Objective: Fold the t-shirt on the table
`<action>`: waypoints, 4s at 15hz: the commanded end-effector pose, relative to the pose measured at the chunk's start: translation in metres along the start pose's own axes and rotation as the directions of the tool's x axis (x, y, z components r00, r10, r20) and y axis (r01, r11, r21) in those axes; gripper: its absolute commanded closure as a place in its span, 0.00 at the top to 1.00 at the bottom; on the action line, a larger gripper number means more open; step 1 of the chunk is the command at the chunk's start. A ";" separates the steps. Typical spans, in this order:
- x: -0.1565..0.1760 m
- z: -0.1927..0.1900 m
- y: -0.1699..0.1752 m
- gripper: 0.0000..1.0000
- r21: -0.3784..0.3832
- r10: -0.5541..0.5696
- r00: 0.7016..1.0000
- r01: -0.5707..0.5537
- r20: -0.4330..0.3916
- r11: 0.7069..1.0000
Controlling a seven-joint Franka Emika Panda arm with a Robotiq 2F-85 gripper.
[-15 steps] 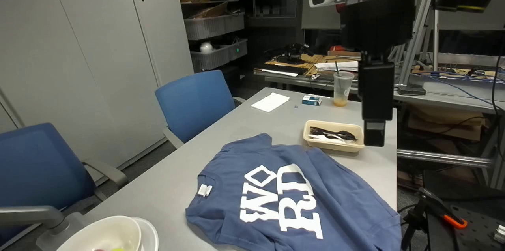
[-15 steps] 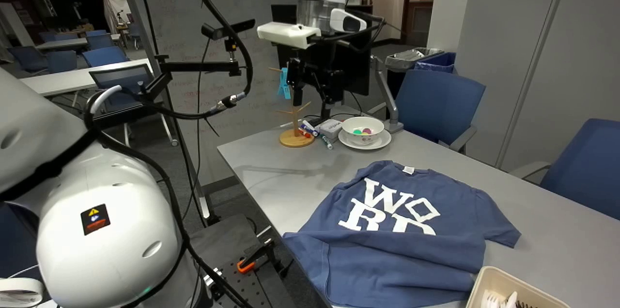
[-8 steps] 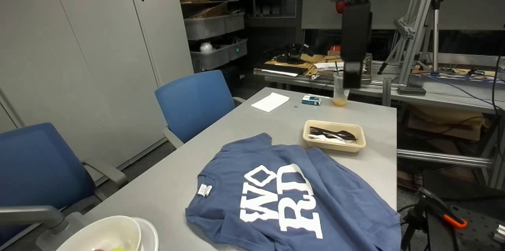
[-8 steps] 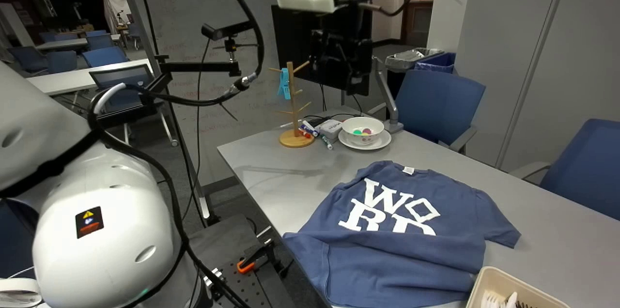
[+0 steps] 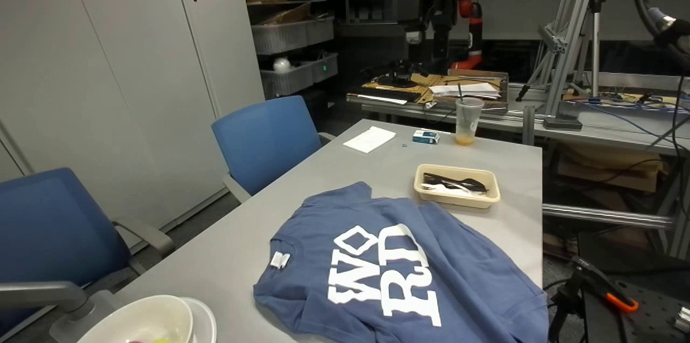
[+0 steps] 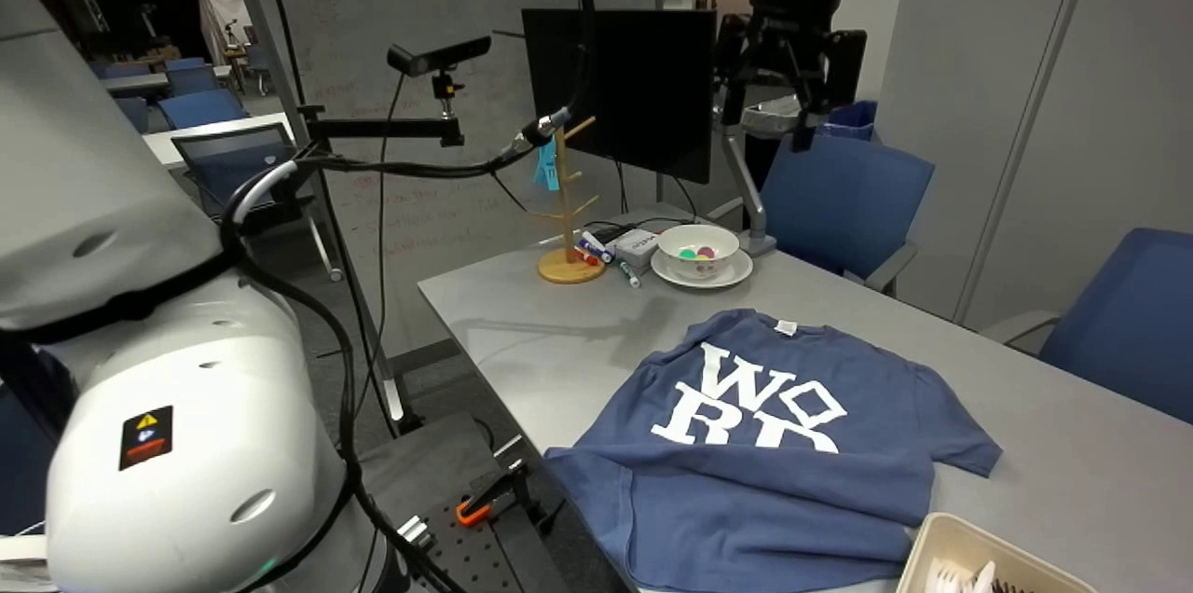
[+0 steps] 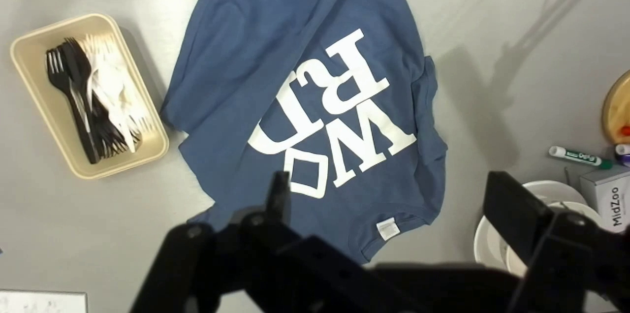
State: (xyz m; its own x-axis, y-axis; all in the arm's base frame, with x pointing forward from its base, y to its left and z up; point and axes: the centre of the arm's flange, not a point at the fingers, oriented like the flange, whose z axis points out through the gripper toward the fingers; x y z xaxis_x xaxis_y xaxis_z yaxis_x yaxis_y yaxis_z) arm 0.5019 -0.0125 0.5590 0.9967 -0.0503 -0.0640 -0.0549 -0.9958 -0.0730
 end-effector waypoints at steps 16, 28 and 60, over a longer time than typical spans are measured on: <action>-0.061 0.207 0.028 1.00 -0.055 0.166 0.947 -0.157 0.277 0.986; -0.059 0.209 0.023 1.00 -0.027 0.173 0.929 -0.174 0.328 0.984; -0.051 0.103 0.001 1.00 -0.035 0.326 0.920 -0.326 0.219 0.945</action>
State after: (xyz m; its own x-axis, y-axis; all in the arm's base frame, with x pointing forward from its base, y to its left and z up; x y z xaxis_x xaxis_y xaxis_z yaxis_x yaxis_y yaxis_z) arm 0.4450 -0.0034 0.4595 0.8857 -0.3541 -0.3002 -0.3750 -0.9269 -0.0132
